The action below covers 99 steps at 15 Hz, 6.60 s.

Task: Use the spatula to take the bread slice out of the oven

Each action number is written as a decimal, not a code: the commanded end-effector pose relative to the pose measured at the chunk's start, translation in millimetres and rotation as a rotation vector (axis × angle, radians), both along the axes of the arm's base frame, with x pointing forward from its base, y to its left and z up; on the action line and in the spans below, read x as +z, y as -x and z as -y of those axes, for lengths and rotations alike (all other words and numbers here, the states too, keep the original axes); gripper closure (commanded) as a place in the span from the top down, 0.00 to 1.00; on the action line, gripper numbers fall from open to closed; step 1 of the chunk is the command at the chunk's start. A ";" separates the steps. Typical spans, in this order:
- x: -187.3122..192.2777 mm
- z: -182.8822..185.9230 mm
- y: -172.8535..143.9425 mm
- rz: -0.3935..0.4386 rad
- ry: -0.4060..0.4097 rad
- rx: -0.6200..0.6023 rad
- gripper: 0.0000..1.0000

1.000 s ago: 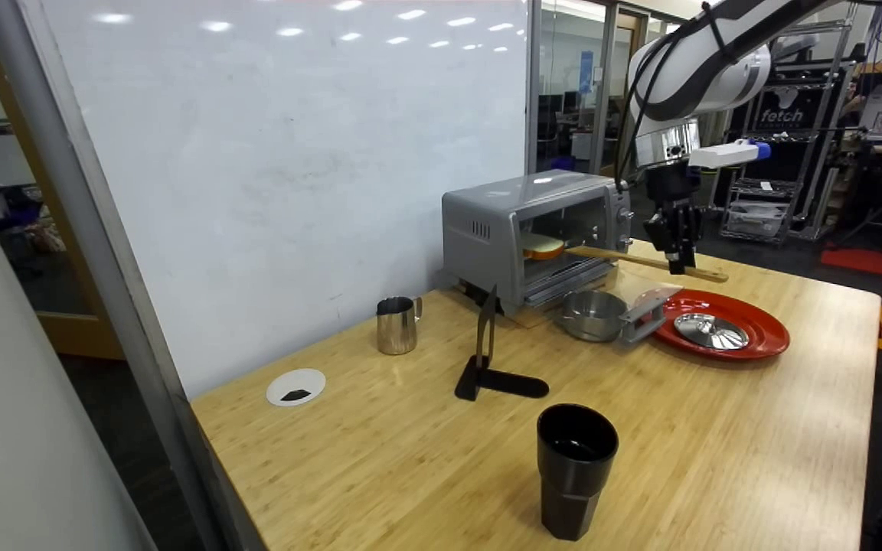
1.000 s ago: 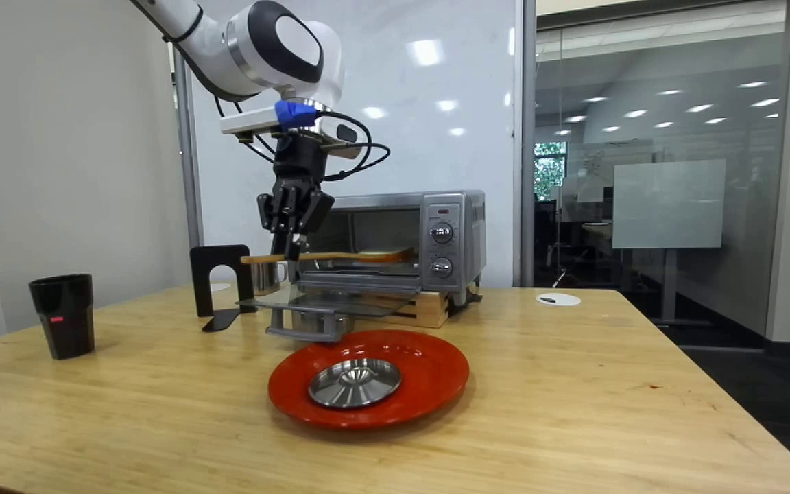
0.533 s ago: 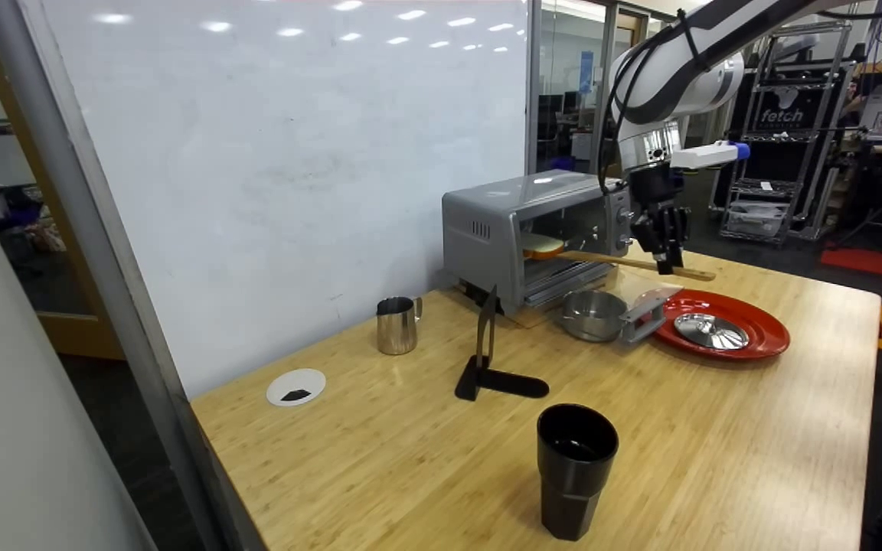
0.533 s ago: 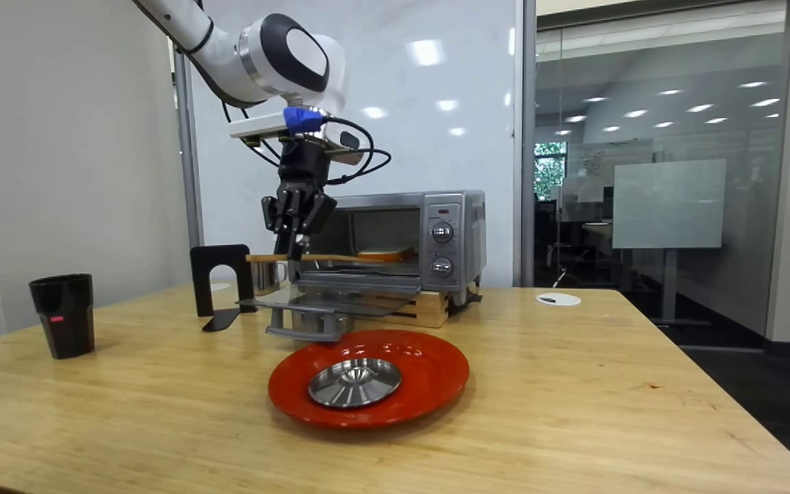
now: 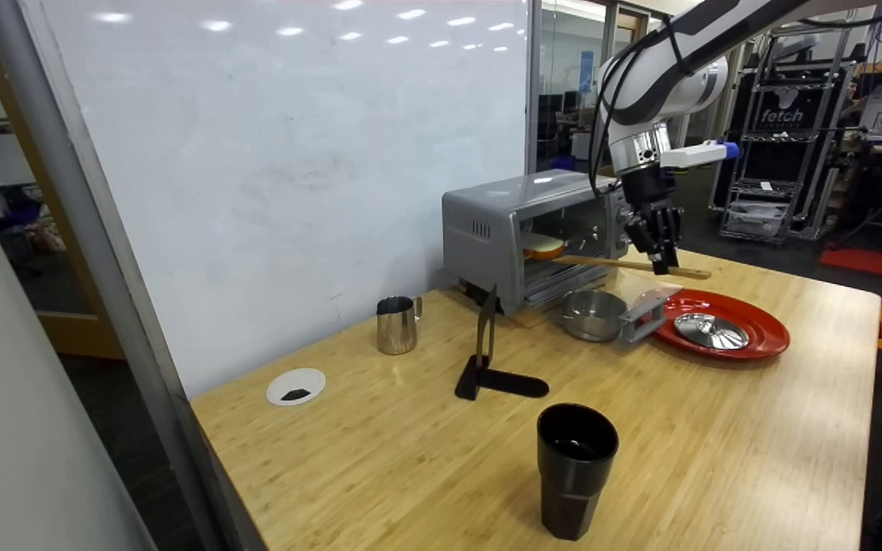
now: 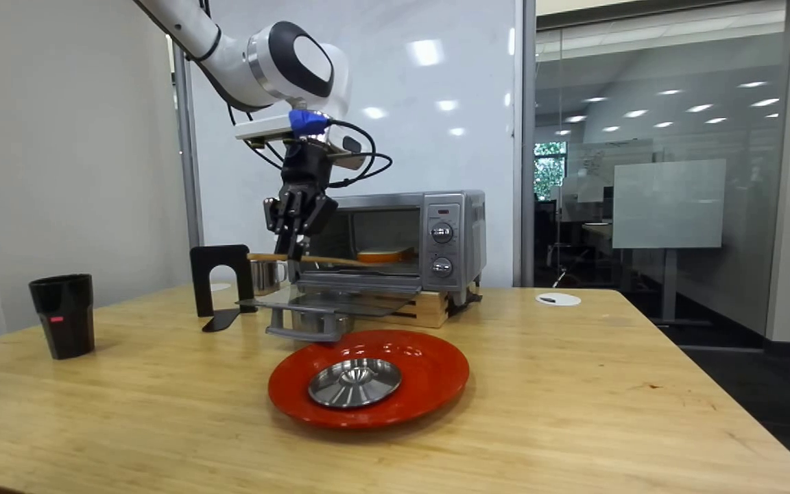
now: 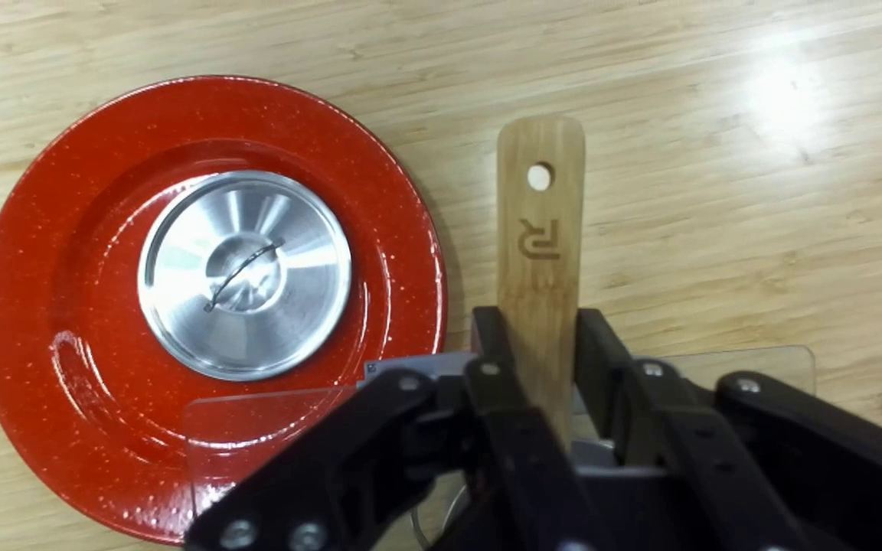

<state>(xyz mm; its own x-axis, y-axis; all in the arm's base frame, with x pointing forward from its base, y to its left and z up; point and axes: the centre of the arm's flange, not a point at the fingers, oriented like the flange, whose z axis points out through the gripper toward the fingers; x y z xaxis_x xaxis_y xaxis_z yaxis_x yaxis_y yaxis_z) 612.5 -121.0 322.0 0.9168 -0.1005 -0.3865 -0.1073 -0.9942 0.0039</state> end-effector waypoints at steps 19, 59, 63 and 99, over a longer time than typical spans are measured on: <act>-13.8 5.8 -33.7 -0.007 0.050 0.046 0.07; -19.8 -1.1 -50.3 0.096 0.065 0.148 0.07; -21.8 1.1 -57.5 0.090 0.059 0.136 0.07; -12.4 2.7 -107.1 0.122 0.074 0.139 0.07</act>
